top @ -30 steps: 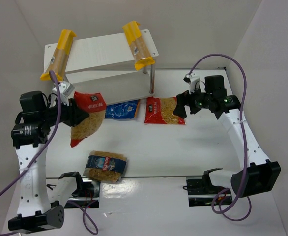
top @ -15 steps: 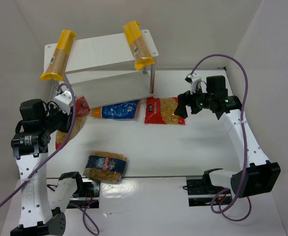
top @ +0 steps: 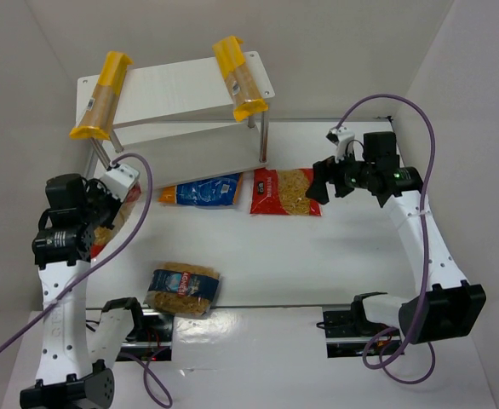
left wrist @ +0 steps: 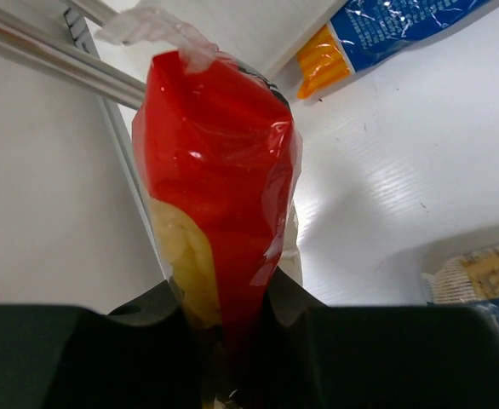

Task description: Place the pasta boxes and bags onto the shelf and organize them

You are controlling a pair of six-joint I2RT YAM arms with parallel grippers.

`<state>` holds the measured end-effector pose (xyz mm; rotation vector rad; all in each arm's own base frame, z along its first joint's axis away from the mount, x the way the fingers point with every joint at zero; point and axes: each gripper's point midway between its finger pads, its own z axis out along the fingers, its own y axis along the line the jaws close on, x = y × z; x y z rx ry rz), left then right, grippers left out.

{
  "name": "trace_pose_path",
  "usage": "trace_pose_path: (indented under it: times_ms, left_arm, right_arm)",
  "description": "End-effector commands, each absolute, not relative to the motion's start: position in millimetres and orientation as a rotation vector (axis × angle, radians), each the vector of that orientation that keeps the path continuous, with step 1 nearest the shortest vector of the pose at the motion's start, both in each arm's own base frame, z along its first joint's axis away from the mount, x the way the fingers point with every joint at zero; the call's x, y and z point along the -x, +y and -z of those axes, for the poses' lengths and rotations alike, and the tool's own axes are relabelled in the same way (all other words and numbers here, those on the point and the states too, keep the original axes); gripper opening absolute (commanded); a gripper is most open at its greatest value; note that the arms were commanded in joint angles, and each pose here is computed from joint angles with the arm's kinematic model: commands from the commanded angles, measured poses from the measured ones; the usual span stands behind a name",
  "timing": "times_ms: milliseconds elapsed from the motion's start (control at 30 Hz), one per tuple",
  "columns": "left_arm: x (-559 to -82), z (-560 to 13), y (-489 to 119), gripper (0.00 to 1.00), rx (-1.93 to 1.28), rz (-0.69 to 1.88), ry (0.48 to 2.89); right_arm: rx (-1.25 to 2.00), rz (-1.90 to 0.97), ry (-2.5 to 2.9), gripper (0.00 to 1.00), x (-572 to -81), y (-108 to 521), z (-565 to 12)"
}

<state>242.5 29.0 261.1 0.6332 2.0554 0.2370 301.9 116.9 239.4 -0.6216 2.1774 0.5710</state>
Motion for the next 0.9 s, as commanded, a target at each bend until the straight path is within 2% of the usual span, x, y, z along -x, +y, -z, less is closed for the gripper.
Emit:
trace_pose_path:
  times_ms: [0,500,867]
  left_arm:
    - [-275.2,-330.5,35.2,0.00,-0.666,-0.392,1.775]
    - [-314.5,-321.7,25.9,0.00,-0.742,-0.341,1.708]
    - [-338.8,-290.3,12.8,0.00,-0.867,-0.357,1.705]
  right_arm:
    - [0.616,-0.563,2.115,1.00,-303.2,113.7,-252.9]
    - [0.566,-0.563,2.141,1.00,-306.7,103.7,-247.2]
    - [0.540,-0.558,2.141,1.00,-311.3,96.7,-249.2]
